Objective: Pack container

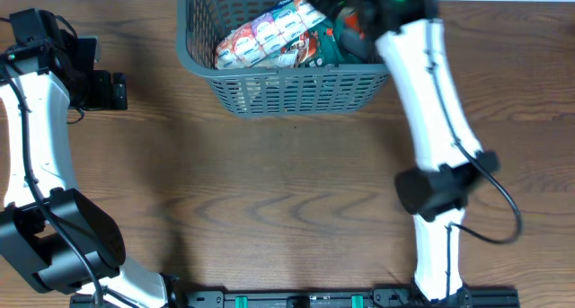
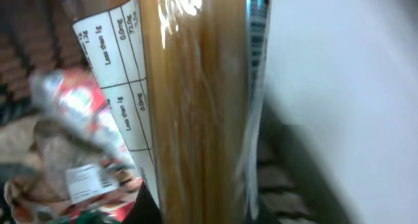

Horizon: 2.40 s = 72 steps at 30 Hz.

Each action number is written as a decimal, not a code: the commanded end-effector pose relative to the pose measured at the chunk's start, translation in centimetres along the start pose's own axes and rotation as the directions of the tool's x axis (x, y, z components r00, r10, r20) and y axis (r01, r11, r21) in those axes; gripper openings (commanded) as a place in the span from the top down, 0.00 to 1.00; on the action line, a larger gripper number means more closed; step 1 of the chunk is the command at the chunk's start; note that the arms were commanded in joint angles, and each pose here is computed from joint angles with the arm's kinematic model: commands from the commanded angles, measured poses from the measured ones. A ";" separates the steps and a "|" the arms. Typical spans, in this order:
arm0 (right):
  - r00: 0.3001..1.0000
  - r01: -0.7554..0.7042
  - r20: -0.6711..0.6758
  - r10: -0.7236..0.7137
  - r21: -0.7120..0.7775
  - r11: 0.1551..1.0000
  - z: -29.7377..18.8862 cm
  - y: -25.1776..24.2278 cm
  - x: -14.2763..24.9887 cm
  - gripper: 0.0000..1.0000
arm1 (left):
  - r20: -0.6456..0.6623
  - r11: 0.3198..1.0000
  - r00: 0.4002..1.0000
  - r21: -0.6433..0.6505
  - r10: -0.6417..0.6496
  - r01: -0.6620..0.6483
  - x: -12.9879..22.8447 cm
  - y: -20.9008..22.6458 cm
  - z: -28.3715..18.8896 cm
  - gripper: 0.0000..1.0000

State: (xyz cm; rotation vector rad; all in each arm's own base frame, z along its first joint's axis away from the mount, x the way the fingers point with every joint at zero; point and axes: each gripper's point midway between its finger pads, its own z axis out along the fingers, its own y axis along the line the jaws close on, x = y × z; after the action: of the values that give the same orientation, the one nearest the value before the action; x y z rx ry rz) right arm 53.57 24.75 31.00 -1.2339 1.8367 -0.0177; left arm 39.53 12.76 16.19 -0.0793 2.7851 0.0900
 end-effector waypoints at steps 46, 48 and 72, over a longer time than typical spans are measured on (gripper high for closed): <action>0.530 -0.808 0.231 0.816 0.428 0.404 -21.8 -16.0 12.3 0.01 | 0.263 0.993 0.958 -0.038 0.117 -0.111 -2.7 -4.1 -9.7 0.01; 0.475 -0.815 0.237 0.848 0.482 0.322 -24.2 -16.3 14.9 0.01 | 0.296 0.987 0.942 -0.029 0.158 -0.156 -2.5 -6.1 -11.4 0.01; 0.180 -0.739 -0.224 0.958 0.612 0.282 -28.6 -2.2 24.7 0.01 | 0.282 0.910 0.878 0.040 0.386 -0.412 9.9 -16.2 -16.5 0.01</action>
State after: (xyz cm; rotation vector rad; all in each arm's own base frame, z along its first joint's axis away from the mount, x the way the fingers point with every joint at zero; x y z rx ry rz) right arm 35.66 -8.41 32.59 0.4038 2.6762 -0.1039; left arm 26.83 -5.41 29.23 0.5315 2.4517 0.0404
